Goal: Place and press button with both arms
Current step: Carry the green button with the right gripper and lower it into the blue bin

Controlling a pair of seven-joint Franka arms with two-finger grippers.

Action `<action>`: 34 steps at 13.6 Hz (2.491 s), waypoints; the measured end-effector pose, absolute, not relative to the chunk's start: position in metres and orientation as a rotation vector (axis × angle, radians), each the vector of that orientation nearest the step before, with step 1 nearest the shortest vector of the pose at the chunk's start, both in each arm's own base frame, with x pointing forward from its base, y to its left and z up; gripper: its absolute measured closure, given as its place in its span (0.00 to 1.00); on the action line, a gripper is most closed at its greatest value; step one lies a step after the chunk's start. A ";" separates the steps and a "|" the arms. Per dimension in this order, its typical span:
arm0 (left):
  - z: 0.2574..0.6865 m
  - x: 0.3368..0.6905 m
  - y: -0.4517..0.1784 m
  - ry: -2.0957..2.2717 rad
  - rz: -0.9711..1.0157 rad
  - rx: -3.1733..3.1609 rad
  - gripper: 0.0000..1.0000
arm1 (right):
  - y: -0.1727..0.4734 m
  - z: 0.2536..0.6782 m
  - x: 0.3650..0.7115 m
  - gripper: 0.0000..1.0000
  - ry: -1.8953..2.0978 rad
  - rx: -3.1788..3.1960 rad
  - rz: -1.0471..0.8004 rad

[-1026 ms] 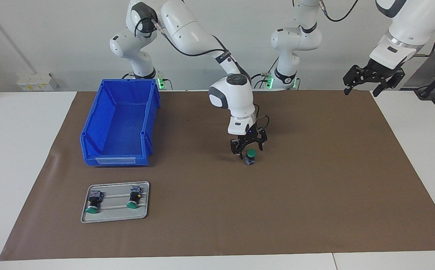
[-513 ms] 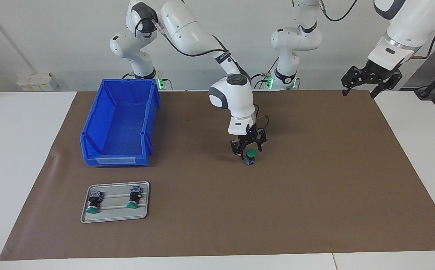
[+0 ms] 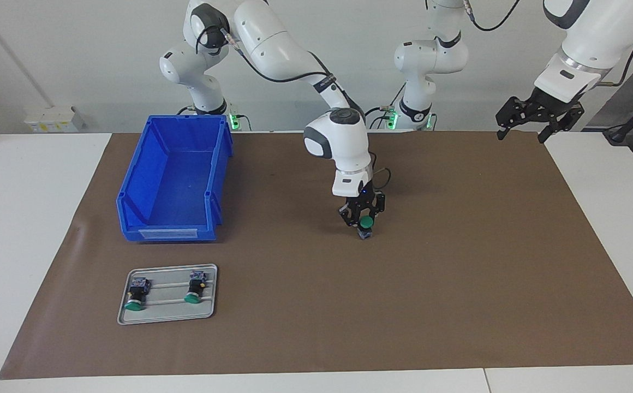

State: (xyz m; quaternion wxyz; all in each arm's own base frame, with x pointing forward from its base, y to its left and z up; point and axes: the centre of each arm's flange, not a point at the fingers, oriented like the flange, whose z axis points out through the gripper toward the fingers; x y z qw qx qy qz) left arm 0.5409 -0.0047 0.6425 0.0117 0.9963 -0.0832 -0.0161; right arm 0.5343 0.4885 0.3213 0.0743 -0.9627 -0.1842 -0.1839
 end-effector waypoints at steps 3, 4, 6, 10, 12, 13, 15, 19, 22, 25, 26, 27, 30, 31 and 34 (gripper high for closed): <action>0.642 0.541 -0.005 -0.260 -0.050 3.107 0.00 | 0.480 0.326 0.544 0.64 -0.541 -2.906 -0.562; 0.642 0.541 -0.005 -0.260 -0.050 3.107 0.00 | 0.474 0.332 0.549 0.64 -0.525 -2.916 -0.560; 0.642 0.541 -0.005 -0.260 -0.050 3.107 0.00 | 0.451 0.362 0.566 0.64 -0.465 -2.938 -0.552; 0.642 0.541 -0.005 -0.260 -0.050 3.107 0.00 | 0.369 0.459 0.590 0.64 -0.324 -3.005 -0.480; 0.642 0.541 -0.005 -0.260 -0.050 3.107 0.00 | 0.321 0.497 0.595 0.64 -0.250 -3.055 -0.449; 0.642 0.541 -0.005 -0.260 -0.050 3.107 0.00 | 0.293 0.512 0.600 0.64 -0.205 -3.069 -0.447; 0.642 0.541 -0.005 -0.260 -0.050 3.107 0.00 | 0.217 0.536 0.607 0.64 -0.176 -3.096 -0.432; 0.642 0.541 -0.005 -0.260 -0.050 3.107 0.00 | 0.055 0.521 0.586 0.64 -0.171 -3.156 -0.298; 0.642 0.541 -0.005 -0.260 -0.050 3.107 0.00 | -0.024 0.484 0.550 0.64 -0.174 -3.167 -0.185; 0.642 0.541 -0.005 -0.260 -0.050 3.107 0.00 | -0.042 0.450 0.508 0.64 -0.146 -3.152 -0.206; 0.642 0.541 -0.005 -0.260 -0.050 3.107 0.00 | -0.044 0.435 0.493 0.64 -0.139 -3.146 -0.233; 0.642 0.541 -0.005 -0.260 -0.050 3.107 0.00 | -0.044 0.423 0.482 0.64 -0.137 -3.141 -0.254; 0.642 0.541 -0.005 -0.260 -0.050 3.107 0.00 | -0.041 0.398 0.469 0.64 -0.127 -3.128 -0.326; 0.642 0.541 -0.005 -0.260 -0.050 3.107 0.00 | -0.040 0.389 0.467 0.64 -0.115 -3.119 -0.356; 0.642 0.541 -0.005 -0.260 -0.050 3.107 0.00 | -0.040 0.360 0.462 0.64 -0.076 -3.105 -0.391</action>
